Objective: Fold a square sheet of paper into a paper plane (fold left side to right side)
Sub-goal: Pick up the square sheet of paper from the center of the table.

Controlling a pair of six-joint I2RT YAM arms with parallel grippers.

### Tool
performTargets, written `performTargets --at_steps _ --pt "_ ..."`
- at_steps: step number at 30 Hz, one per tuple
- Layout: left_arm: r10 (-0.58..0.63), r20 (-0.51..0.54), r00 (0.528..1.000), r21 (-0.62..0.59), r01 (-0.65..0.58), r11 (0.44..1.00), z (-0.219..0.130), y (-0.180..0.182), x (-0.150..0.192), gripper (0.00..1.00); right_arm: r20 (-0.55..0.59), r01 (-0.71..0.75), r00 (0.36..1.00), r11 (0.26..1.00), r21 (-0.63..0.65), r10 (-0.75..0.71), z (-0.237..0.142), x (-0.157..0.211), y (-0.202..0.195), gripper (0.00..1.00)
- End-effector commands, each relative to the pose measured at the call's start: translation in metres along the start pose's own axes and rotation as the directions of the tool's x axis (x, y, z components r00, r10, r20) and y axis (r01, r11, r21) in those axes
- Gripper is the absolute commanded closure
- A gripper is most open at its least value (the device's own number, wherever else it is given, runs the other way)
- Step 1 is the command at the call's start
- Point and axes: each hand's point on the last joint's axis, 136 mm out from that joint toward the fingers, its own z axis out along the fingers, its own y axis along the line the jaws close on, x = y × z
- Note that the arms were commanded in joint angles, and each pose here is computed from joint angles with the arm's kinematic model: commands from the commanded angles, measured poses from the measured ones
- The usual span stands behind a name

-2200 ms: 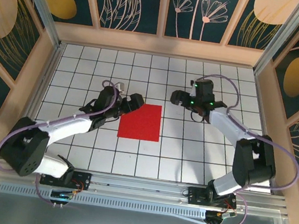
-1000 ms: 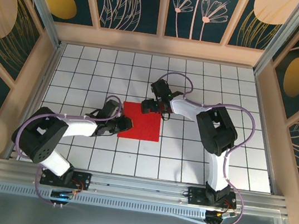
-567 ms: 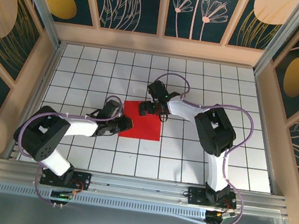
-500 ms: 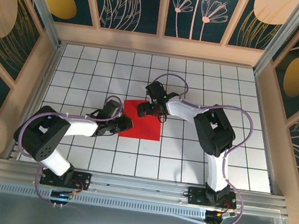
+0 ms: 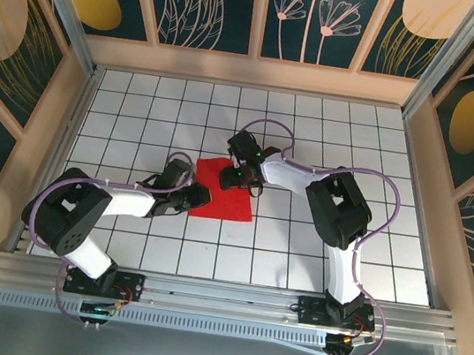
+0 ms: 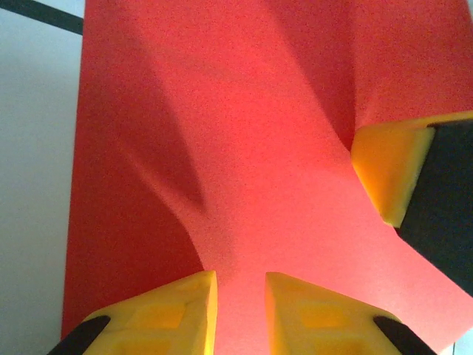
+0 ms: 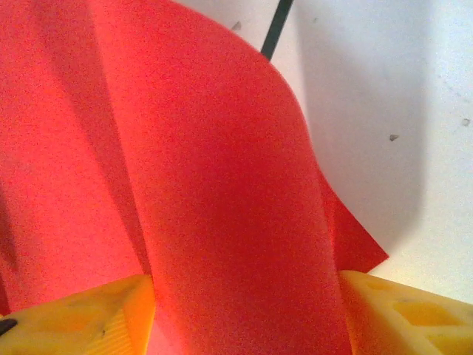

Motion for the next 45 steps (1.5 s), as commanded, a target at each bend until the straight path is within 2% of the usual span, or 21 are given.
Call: performTargets --at_steps 1,7,14,17,22,26,34,39,45 --pt "-0.016 -0.017 1.0 -0.016 0.016 1.0 0.001 0.008 0.009 0.74 -0.038 0.012 0.999 0.999 -0.041 -0.014 -0.008 0.006 0.012 0.4" --pt "-0.004 0.023 1.0 0.029 0.003 1.0 -0.008 -0.006 -0.001 0.67 -0.051 0.01 0.999 0.993 -0.119 -0.016 -0.013 0.007 0.021 0.54" --pt "0.024 0.1 0.995 0.049 -0.029 0.998 -0.029 -0.021 -0.019 0.54 -0.053 -0.012 0.999 0.982 -0.19 0.002 -0.017 0.006 0.021 0.62" --pt "0.02 0.132 0.991 0.061 -0.029 0.998 -0.042 -0.02 -0.029 0.47 -0.05 -0.02 0.999 0.971 -0.239 0.008 -0.021 0.005 0.023 0.66" --pt "-0.022 0.206 0.978 0.137 -0.007 0.991 -0.074 -0.006 -0.048 0.34 -0.039 -0.03 0.999 0.941 -0.336 0.018 -0.031 0.003 0.028 0.69" --pt "-0.019 0.273 0.962 0.192 -0.035 0.981 -0.099 0.001 -0.058 0.24 -0.018 -0.035 0.999 0.907 -0.421 0.03 -0.043 -0.001 0.027 0.71" --pt "-0.034 0.317 0.948 0.384 -0.095 0.918 -0.131 -0.016 -0.057 0.13 0.027 -0.037 0.998 0.841 -0.54 0.061 -0.069 -0.006 0.016 0.74" --pt "0.02 0.348 0.937 0.479 -0.196 0.856 -0.148 -0.04 -0.053 0.07 0.084 -0.012 0.993 0.804 -0.595 0.078 -0.092 -0.012 0.008 0.74" --pt "0.097 0.38 0.92 0.57 -0.315 0.759 -0.17 -0.069 -0.046 0.06 0.177 0.066 0.982 0.746 -0.663 0.07 -0.135 -0.019 0.006 0.75"
